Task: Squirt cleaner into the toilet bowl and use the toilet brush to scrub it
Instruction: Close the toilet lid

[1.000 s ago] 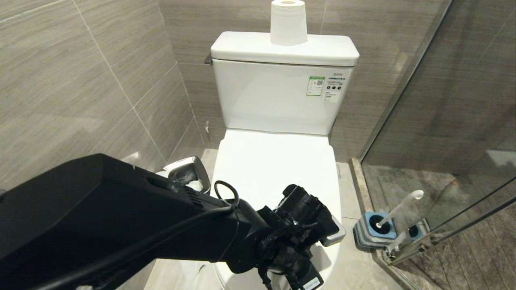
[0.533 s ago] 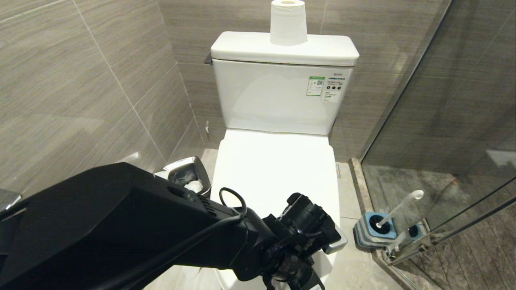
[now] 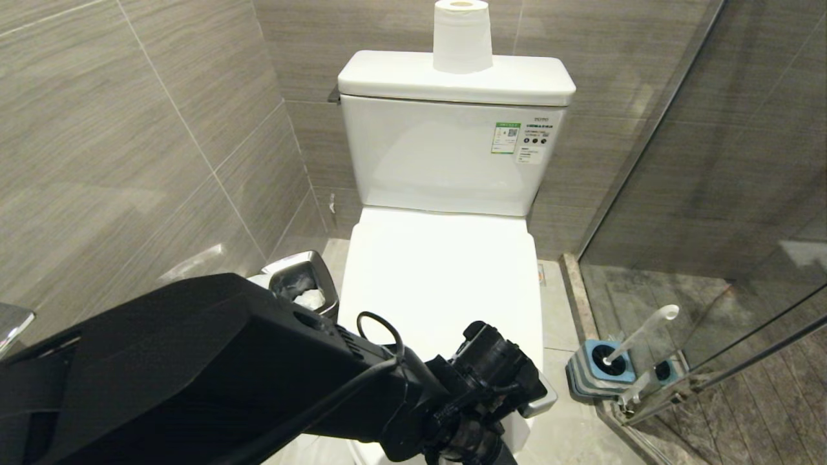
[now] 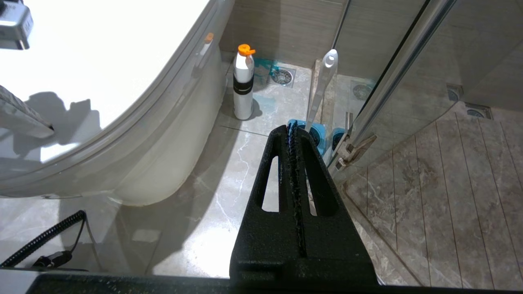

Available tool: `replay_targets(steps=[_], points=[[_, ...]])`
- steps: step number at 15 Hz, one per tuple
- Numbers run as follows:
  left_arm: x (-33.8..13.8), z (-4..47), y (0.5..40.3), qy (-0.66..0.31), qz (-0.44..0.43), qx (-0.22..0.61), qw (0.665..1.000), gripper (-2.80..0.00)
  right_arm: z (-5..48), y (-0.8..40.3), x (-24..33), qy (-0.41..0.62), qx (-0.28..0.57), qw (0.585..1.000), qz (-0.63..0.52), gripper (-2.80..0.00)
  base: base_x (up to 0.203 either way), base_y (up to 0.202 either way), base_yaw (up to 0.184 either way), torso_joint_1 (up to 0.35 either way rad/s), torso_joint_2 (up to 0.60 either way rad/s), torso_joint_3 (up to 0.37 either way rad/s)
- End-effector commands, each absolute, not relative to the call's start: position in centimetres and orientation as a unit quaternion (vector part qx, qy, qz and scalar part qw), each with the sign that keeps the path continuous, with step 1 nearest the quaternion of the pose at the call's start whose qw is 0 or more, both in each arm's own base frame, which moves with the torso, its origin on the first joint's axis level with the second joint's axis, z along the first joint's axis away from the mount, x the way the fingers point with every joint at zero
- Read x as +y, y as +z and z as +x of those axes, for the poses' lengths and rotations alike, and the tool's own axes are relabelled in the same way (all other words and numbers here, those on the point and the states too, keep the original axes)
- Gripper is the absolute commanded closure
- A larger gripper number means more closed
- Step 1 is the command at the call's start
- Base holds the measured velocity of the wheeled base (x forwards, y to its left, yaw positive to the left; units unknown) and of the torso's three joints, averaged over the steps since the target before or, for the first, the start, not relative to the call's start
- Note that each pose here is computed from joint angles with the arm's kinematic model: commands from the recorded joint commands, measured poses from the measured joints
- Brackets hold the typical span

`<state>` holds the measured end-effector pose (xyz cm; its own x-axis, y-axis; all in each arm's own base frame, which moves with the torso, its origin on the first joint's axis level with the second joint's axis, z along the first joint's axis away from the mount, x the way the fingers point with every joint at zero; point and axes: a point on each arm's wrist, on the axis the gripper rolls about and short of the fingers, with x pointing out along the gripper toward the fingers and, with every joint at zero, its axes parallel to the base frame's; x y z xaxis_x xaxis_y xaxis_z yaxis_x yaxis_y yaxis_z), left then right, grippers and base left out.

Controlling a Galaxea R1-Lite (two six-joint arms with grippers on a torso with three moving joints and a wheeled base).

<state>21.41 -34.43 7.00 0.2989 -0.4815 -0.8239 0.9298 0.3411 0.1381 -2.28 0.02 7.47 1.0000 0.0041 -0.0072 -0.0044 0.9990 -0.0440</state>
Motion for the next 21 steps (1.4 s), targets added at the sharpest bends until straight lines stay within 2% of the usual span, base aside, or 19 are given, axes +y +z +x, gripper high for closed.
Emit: replay_targets(steps=[1,5,9,17,21], points=[[-34.9,21.3,6.1,-0.478,0.323,0.352,0.737,0.00,-2.3,7.4,0.0,0.003,0.004,1.000,-0.022,0.00,0.000,0.000,0.000,0.000,0.00,0.000],[-35.0,21.2,6.1,-0.477,0.325,0.348,0.739,0.00,-2.3,7.4,0.0,0.003,0.004,1.000,-0.022,0.00,0.000,0.000,0.000,0.000,0.00,0.000],[-34.5,21.3,8.5,-0.479,0.326,0.319,0.750,0.00,-2.3,7.4,0.0,0.003,0.004,1.000,-0.022,0.00,0.000,0.000,0.000,0.000,0.00,0.000],[-29.0,20.3,21.2,-0.470,0.294,0.236,0.798,0.00,-2.3,7.4,0.0,0.002,0.004,1.000,-0.022,0.00,0.000,0.000,0.000,0.000,0.00,0.000],[-24.9,21.2,26.8,-0.405,0.267,0.209,0.849,0.00,-2.3,7.4,0.0,0.002,0.004,1.000,-0.022,0.00,0.000,0.000,0.000,0.000,0.00,0.000]])
